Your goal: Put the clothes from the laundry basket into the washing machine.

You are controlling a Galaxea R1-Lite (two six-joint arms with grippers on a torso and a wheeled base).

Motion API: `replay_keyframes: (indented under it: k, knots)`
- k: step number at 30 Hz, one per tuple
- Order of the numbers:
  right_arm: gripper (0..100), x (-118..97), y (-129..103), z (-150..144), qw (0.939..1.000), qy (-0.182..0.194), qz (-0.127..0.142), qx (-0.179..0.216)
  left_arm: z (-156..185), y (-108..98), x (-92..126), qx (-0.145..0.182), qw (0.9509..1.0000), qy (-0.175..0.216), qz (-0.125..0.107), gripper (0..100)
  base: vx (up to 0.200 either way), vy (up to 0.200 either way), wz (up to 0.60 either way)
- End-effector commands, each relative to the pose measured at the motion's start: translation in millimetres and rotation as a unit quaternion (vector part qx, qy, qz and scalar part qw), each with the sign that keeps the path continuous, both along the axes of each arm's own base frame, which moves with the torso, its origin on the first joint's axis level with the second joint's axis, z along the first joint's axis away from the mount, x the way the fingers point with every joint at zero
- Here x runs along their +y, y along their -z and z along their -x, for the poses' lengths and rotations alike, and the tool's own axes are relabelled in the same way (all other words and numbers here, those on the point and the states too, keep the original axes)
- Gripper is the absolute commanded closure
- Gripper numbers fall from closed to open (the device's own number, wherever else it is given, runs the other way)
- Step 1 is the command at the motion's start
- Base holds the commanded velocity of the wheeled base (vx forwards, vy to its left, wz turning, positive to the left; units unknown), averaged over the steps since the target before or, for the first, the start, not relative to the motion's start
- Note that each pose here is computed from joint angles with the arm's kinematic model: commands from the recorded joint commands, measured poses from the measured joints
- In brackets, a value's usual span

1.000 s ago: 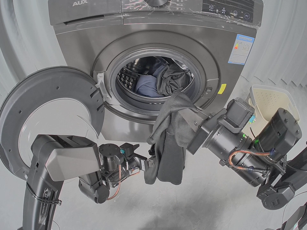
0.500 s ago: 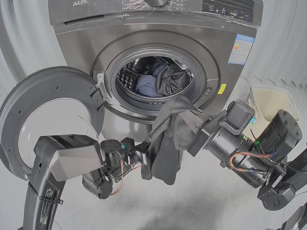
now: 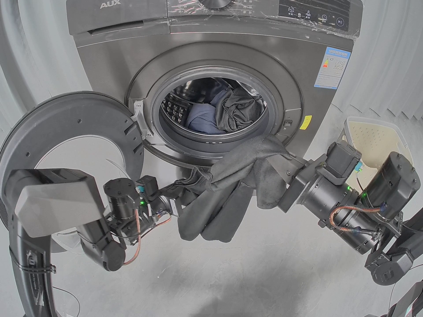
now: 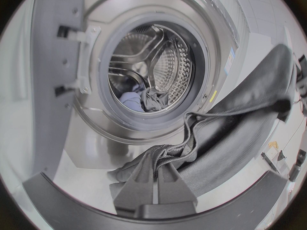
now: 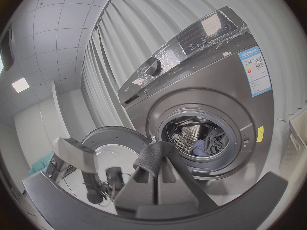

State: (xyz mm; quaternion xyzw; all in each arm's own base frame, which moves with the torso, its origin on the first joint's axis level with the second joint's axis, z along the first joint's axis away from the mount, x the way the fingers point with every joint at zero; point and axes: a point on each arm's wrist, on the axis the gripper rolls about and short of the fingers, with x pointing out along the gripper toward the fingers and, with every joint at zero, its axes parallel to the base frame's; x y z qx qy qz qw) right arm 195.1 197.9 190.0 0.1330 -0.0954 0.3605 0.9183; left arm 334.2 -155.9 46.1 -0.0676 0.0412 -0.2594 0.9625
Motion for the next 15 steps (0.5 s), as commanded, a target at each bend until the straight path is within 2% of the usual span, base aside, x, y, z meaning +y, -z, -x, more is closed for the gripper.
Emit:
replay_keyframes:
  k: [1, 7, 13, 15]
  knots:
    - [100, -17, 10, 5, 0.9997, 0.013, 0.017, 0.014, 41, -57, 28, -0.038, 0.9991, -0.001, 0.017, 100, 0.000, 0.000, 0.00]
    - [100, -28, 23, 10, 0.9984, 0.022, 0.040, 0.034, 50, -71, 28, -0.056, 0.9981, 0.007, 0.025, 100, 0.000, 0.000, 0.00]
    - [100, -27, 15, 3, 0.9990, 0.030, 0.024, 0.023, 60, -86, 27, -0.075, 0.9961, 0.027, 0.037, 100, 0.000, 0.000, 0.00]
    - [100, -28, 12, 0, 0.9990, 0.036, 0.017, 0.019, 66, -99, 27, -0.093, 0.9938, 0.040, 0.045, 100, 0.000, 0.000, 0.00]
